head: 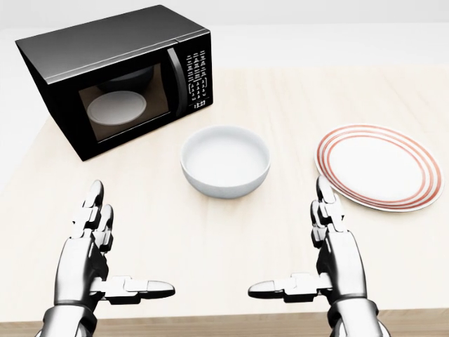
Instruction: Pick up the white bowl and put it on the plate.
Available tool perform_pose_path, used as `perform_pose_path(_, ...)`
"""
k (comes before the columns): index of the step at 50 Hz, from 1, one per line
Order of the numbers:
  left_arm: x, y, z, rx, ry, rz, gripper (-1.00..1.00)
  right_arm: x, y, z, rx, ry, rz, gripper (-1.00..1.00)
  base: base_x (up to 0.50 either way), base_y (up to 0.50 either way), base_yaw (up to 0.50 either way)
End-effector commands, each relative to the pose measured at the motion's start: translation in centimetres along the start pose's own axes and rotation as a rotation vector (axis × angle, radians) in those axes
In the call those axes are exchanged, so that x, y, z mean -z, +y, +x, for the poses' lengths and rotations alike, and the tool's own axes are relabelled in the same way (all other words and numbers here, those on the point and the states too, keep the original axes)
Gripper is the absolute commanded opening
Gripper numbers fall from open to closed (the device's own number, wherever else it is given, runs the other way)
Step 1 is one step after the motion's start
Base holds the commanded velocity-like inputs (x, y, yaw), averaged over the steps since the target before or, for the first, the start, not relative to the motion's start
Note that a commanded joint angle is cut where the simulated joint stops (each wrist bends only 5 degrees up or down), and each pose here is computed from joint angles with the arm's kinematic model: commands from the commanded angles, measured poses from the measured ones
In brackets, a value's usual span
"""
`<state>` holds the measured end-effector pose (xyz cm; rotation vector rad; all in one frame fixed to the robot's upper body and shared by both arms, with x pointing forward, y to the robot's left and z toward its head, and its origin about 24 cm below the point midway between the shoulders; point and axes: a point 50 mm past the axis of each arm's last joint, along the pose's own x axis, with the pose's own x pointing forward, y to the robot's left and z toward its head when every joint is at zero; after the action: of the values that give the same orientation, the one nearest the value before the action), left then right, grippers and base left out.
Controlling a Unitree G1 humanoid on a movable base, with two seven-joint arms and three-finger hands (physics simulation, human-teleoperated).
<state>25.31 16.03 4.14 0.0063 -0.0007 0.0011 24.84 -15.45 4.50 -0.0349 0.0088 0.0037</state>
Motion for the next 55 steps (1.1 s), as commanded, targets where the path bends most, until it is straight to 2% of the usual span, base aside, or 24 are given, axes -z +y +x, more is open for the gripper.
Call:
perform_pose_path(1, 0.00, -0.02, 0.00, 0.000, 0.000, 0.000, 1.00, 0.15, -0.01, 0.04, -0.003, 0.011, 0.013, 1.00, 0.00, 0.00, 0.00)
perform_pose_path(20, 0.00, -0.02, 0.00, 0.001, 0.000, 0.000, 1.00, 0.13, 0.14, 0.02, -0.008, 0.008, -0.001, 1.00, 0.09, 0.00, 0.00)
perform_pose_path(55, 0.00, -0.02, 0.00, 0.000, 0.000, 0.000, 1.00, 0.47, 0.31, 0.02, -0.015, 0.015, -0.016, 1.00, 0.26, 0.00, 0.00)
